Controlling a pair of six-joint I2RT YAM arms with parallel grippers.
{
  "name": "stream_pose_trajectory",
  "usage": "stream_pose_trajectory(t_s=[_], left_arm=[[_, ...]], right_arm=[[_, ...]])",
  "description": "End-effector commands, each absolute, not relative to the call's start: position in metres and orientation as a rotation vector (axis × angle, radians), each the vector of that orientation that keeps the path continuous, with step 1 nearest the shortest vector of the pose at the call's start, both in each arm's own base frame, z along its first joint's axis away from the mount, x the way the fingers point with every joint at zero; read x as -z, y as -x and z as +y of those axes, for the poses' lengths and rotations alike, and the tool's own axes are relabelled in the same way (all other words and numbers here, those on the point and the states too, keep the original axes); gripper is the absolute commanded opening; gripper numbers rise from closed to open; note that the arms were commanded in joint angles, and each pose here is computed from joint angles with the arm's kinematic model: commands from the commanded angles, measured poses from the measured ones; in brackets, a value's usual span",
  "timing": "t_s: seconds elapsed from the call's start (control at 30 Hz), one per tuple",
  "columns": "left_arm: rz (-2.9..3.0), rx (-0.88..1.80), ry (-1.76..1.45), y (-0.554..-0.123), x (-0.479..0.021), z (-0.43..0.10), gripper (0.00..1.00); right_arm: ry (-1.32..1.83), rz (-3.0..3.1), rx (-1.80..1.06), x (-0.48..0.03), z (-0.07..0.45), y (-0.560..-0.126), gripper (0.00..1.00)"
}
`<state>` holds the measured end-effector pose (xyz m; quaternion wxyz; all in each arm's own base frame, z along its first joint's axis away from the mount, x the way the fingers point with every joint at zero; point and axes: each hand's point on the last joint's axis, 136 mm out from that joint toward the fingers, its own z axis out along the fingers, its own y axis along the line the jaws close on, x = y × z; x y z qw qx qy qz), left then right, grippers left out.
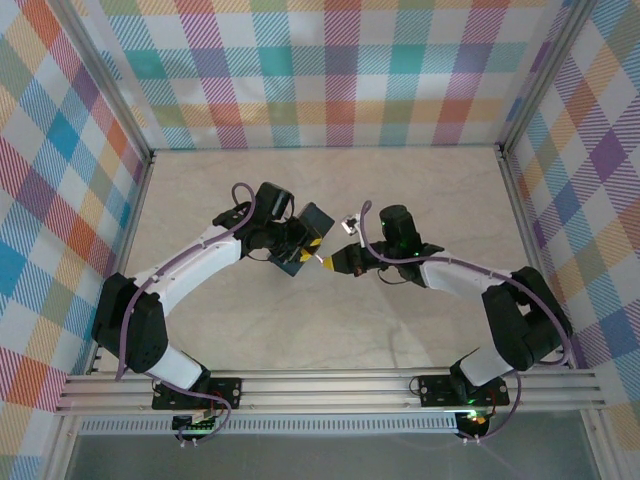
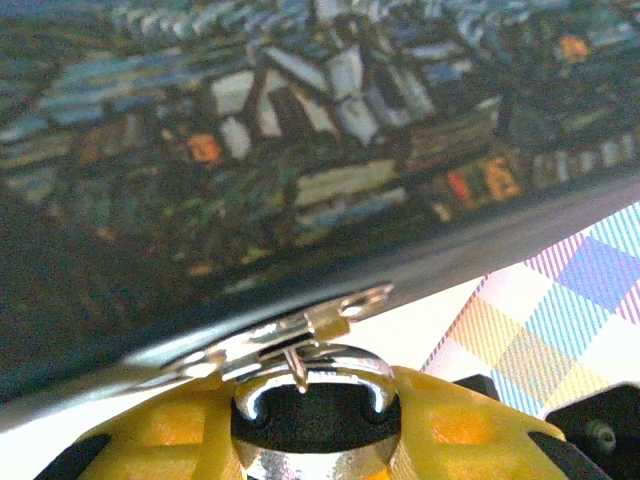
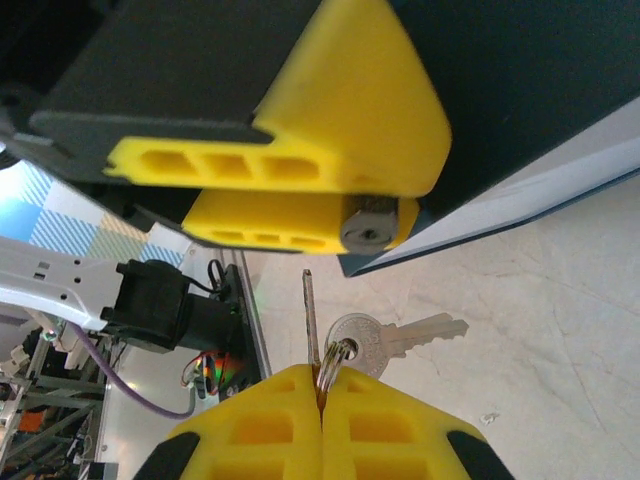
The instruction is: Unlock a padlock with a key
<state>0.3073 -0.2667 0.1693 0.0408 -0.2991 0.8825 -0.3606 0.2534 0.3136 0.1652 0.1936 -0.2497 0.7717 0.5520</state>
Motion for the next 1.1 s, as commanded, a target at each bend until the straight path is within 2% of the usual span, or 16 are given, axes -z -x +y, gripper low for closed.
stream_pose_trajectory(t_s=[0.0,0.27,1.07], left_arm=[[2.659,1.166,0.854,-0.311,-0.191,-0.269,0.09],[2.665,1.152,0.841,-0.311,-0.192,-0.269,0.09],[2.681,1.155,0.826,-0.311,-0.185,-0.274,0.09]], right_arm=[[0.719,2.14,-1.526,-0.168,0.319,-0.263,0.0],[0.672,2.167,-1.472,-0.159,0.314,-0.272,0.0],[0.716,2.123,-1.514,-0.173,0.322,-0.272,0.0]])
